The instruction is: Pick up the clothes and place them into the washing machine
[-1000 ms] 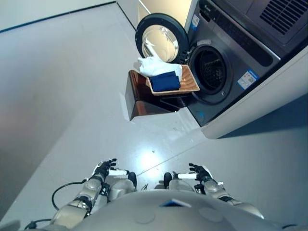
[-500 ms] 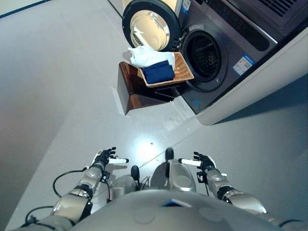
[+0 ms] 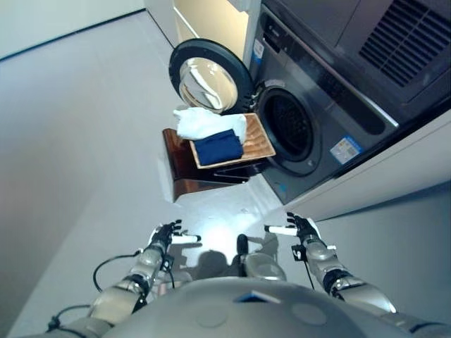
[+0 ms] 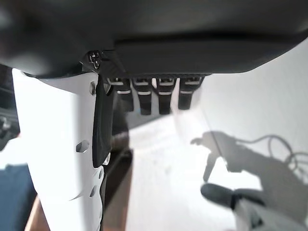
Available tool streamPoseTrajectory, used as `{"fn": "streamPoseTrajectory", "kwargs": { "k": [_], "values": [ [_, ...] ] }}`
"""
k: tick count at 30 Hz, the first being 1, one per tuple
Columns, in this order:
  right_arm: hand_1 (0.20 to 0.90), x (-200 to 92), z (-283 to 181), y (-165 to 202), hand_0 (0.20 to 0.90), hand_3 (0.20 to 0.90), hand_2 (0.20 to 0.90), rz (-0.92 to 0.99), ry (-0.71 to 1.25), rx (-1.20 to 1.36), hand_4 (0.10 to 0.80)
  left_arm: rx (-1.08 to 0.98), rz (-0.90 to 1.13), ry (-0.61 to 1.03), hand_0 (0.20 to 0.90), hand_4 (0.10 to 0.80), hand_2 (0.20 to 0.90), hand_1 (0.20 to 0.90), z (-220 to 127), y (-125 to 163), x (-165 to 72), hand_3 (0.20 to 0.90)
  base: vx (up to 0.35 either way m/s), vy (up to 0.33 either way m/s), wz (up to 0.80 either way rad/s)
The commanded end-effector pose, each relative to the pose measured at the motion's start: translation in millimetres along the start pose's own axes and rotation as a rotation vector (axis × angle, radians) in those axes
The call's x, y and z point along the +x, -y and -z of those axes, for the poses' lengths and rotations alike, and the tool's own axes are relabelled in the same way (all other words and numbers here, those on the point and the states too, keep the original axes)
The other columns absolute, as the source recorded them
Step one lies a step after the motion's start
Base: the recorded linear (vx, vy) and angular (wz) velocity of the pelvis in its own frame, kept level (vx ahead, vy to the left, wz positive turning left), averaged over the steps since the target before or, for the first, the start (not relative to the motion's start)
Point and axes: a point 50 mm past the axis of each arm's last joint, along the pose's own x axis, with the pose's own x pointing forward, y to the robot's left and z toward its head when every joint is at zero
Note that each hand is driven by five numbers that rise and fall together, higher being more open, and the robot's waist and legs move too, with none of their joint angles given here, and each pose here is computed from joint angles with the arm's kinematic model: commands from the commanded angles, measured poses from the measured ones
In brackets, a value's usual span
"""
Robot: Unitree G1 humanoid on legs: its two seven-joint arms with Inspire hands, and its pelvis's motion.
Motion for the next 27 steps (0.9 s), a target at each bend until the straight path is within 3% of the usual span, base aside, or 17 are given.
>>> {"fn": "streamPoseTrajectory", "kwargs": {
  "k": [1, 5, 15, 21, 23, 27],
  "values": [
    [0.900, 5, -27, 19, 0.900, 0.900, 0.900, 0.073, 0.113, -0.024, 0.800, 0.011, -0.088, 0.199, 0.900, 0.800, 0.900, 0.900, -50, -21, 6, 0.900, 0.119, -0.057, 0.04],
    [0.900, 7, -48, 20, 0.900, 0.900, 0.900, 0.085, 0.175, -0.052, 0.800, 0.012, -0.124, 0.208, 0.900, 0.800, 0.900, 0.900, -56, -24, 7, 0.900, 0.128, 0.035, 0.14],
    [0.900, 10, -50, 27, 0.900, 0.900, 0.900, 0.101, 0.148, -0.082, 0.800, 0.037, -0.127, 0.164, 0.900, 0.800, 0.900, 0.900, -48, -29, 8, 0.900, 0.185, 0.135, -0.16],
    [0.900, 12, -64, 24, 0.900, 0.900, 0.900, 0.076, 0.184, -0.146, 0.800, 0.037, -0.174, 0.188, 0.900, 0.800, 0.900, 0.900, -56, -51, 6, 0.900, 0.110, 0.158, -0.04],
    [0.900, 13, -88, 26, 0.900, 0.900, 0.900, 0.078, 0.251, -0.170, 0.800, 0.034, -0.205, 0.215, 0.900, 0.800, 0.900, 0.900, -64, -64, 5, 0.900, -0.008, 0.120, -0.13],
    [0.900, 12, -107, 34, 0.900, 0.900, 0.900, 0.101, 0.312, -0.237, 0.800, 0.007, -0.227, 0.210, 0.900, 0.800, 0.900, 0.900, -63, -68, 5, 0.900, 0.083, -0.049, 0.26]
  ]
}}
